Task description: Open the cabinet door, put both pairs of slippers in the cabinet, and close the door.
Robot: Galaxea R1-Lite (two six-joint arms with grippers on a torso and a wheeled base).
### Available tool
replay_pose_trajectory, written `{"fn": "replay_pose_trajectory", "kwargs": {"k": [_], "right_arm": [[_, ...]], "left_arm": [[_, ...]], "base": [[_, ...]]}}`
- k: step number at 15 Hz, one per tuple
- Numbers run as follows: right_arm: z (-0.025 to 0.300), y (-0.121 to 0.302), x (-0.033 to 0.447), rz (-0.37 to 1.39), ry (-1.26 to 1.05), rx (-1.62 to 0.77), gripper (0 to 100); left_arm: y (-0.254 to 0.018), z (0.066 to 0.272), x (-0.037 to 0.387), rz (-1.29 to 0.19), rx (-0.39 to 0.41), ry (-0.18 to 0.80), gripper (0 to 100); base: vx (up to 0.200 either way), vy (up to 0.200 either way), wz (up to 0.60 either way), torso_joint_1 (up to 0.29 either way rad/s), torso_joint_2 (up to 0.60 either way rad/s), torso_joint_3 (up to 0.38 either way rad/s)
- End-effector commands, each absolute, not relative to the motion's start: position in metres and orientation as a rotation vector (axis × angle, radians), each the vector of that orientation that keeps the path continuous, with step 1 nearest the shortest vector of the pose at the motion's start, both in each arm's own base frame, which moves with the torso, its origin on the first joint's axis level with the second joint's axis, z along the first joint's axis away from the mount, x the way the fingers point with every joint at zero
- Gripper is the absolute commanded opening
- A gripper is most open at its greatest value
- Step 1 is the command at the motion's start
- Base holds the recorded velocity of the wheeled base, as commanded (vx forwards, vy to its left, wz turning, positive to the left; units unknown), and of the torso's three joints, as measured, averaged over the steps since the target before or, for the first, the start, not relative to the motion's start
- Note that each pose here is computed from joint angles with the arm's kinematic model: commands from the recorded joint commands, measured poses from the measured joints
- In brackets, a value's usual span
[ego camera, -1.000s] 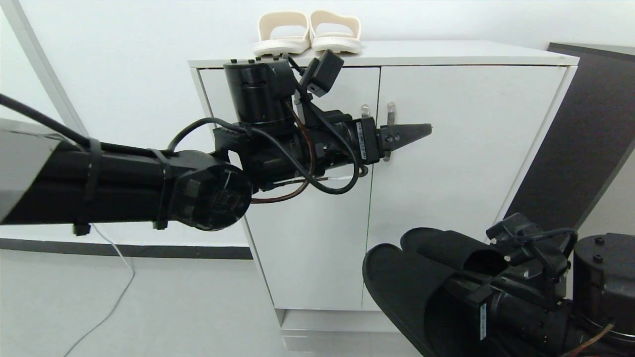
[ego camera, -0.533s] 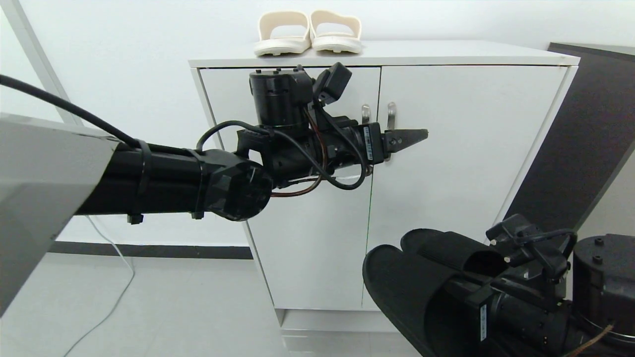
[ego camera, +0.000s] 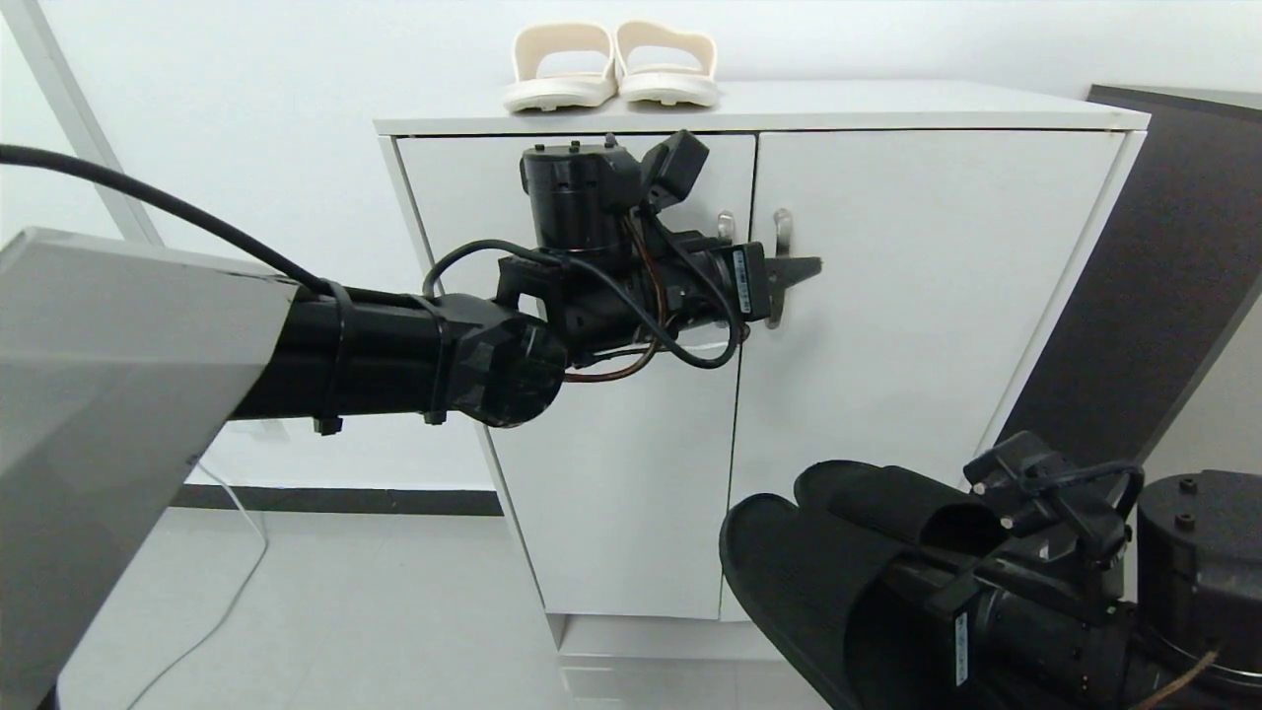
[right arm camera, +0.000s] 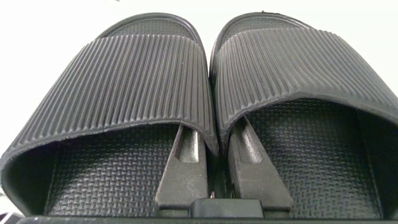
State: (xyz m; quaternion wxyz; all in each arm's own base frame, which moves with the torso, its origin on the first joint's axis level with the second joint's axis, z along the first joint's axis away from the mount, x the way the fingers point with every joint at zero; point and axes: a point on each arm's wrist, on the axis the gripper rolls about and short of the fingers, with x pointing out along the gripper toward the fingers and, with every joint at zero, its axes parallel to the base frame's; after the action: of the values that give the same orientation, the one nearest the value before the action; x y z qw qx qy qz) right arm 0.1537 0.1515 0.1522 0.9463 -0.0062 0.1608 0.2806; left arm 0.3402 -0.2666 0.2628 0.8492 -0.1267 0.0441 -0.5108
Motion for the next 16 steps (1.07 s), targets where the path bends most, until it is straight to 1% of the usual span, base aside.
{"fn": "replay_pose_trajectory", "kwargs": {"k": [1,2,5,8,10,11,13,16], "right_arm": [[0.151,0.150,0.150,0.606,0.335,-0.011,0],[0.151,0.148,0.148,0.629,0.338,-0.007,0],[0.150,0.142,0.137,0.741,0.351,0.002,0],[0.149,0.143,0.132,0.765,0.354,-0.004,0],[0.148,0.144,0.126,0.789,0.357,-0.011,0],[0.147,0.145,0.125,0.799,0.358,-0.017,0],[0.146,0.149,0.121,0.825,0.364,-0.025,0],[0.144,0.148,0.120,0.824,0.373,-0.029,0]], "left_arm": [[-0.267,0.263,0.337,-1.082,-0.266,0.097,0],[-0.266,0.263,0.335,-1.084,-0.266,0.097,0],[-0.255,0.266,0.302,-1.108,-0.263,0.123,0],[-0.241,0.265,0.269,-1.137,-0.263,0.113,0],[-0.222,0.269,0.247,-1.139,-0.265,0.102,0],[-0.218,0.271,0.243,-1.135,-0.266,0.098,0],[-0.209,0.272,0.258,-1.091,-0.270,0.089,0],[-0.226,0.267,0.291,-1.070,-0.287,0.083,0]], "base": [[0.000,0.000,0.00,0.000,0.00,0.000],[0.000,0.000,0.00,0.000,0.00,0.000],[0.000,0.000,0.00,0.000,0.00,0.000],[0.000,0.000,0.00,0.000,0.00,0.000],[0.000,0.000,0.00,0.000,0.00,0.000],[0.000,0.000,0.00,0.000,0.00,0.000],[0.000,0.000,0.00,0.000,0.00,0.000],[0.000,0.000,0.00,0.000,0.00,0.000]]}}
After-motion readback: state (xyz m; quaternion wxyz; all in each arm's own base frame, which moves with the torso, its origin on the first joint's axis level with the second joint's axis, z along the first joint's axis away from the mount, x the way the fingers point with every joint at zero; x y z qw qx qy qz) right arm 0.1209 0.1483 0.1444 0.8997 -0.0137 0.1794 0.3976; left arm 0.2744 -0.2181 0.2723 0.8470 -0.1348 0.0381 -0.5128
